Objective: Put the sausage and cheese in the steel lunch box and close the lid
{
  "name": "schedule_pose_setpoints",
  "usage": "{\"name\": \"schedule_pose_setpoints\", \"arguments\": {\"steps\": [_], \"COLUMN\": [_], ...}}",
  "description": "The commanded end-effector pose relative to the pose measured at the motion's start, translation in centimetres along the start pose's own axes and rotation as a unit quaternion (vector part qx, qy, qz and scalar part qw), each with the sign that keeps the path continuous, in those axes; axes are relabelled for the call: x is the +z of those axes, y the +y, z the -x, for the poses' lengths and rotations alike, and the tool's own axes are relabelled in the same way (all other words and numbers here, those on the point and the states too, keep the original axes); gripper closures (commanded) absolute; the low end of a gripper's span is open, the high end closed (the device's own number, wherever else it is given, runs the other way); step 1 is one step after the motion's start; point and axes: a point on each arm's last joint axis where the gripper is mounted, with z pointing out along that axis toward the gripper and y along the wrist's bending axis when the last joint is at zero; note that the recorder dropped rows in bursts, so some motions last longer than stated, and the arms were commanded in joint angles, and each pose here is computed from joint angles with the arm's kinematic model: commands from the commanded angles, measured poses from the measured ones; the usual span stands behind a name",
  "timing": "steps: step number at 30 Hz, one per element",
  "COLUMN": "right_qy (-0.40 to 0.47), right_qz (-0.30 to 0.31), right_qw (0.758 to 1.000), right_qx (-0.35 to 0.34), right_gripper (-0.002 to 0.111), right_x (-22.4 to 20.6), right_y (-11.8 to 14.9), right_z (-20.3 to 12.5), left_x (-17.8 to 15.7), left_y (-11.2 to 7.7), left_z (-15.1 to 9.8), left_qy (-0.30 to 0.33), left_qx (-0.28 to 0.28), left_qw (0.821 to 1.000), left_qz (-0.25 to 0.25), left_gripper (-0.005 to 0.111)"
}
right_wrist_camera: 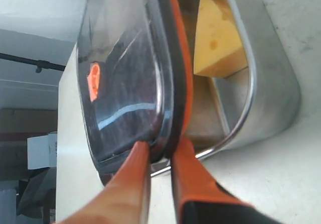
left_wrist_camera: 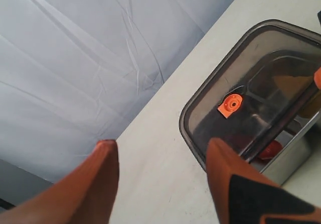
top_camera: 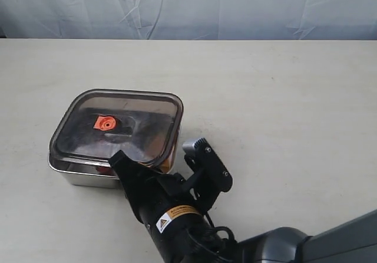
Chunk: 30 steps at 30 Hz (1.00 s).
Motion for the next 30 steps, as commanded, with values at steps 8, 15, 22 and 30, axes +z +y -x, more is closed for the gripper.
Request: {"name": "schedule_pose_setpoints", "arguments": {"steps": [8, 15, 22, 30], "right_qy": [0.036, -0.018, -0.036, 0.009], "right_qz": [-0.02, 0.018, 0.054, 0.043], "right_qw": [0.999, 1.0, 0.997, 0.996], "right_qx": [-0.034, 0.013, 0.033, 0.074], "right_gripper": [0.109, 0.109, 0.109, 0.109], "right_x": [-0.4, -0.8, -1.8, -1.9], "right_y": [-0.2, 1.0, 2.7, 2.7], "right_z": [-0.5, 0.8, 1.8, 1.2], "left_x": [-0.1, -0.1, -0.1, -0.1], "left_y": [0.1, 0.1, 0.1, 0.1], "left_z": [0.2, 0.2, 0.2, 0.2], "left_qy": [-0.01, -0.01, -0.01, -0.01], "left_qx": [-0.01, -0.01, -0.01, -0.01], "left_qw": [1.0, 1.0, 1.0, 1.0], "left_qz": [0.004, 0.004, 0.004, 0.004], "left_gripper": [0.056, 0.056, 0.056, 0.056]}}
